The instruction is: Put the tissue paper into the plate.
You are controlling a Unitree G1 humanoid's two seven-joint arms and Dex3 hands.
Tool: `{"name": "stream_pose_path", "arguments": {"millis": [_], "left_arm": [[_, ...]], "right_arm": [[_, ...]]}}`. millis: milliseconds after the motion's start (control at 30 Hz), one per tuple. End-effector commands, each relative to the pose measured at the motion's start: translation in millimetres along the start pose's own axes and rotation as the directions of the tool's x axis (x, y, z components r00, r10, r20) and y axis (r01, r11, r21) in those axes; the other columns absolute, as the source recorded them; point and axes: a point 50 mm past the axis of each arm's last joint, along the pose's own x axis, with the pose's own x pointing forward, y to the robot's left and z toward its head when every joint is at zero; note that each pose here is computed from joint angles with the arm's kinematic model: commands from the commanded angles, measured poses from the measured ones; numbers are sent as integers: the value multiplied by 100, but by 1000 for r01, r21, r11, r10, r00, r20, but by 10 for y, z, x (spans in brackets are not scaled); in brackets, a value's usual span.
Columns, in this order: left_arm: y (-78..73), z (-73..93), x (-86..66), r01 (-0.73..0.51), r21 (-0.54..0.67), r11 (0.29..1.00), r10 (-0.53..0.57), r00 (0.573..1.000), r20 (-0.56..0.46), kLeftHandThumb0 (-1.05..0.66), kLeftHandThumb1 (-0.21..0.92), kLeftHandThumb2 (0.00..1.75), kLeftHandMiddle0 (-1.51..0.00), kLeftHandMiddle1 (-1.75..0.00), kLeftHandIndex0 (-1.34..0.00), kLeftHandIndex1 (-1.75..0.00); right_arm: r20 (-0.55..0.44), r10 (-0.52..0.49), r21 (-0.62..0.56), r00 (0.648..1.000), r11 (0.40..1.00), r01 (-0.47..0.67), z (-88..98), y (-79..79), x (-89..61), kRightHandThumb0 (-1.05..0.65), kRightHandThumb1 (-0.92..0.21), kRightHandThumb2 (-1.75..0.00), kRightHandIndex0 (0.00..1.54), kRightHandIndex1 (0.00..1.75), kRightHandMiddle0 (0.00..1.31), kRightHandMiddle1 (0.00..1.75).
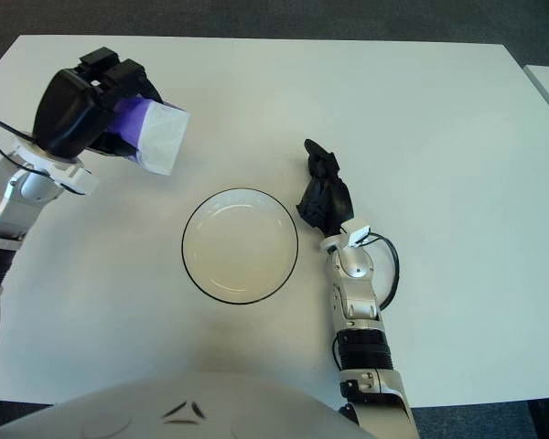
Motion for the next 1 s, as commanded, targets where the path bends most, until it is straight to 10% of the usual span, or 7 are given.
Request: {"name": "stream_pose_path", "arguments": {"millis": [0, 967], "left_arm": [[34, 143, 121, 2, 7, 1000, -2, 996, 89, 0, 5, 163, -80, -175, -59, -175], [-96, 552, 454, 274, -5, 962, -263, 926, 269, 0, -2, 171, -86, -175, -64, -175]], "right_arm": [[-308, -38, 7, 951, 999, 43, -553, -99, -348, -81, -92, -103, 28, 7, 0, 53], [-312, -53, 5, 949, 998, 57, -557, -97, -367, -85, -92, -101, 22, 4, 0, 45]]}}
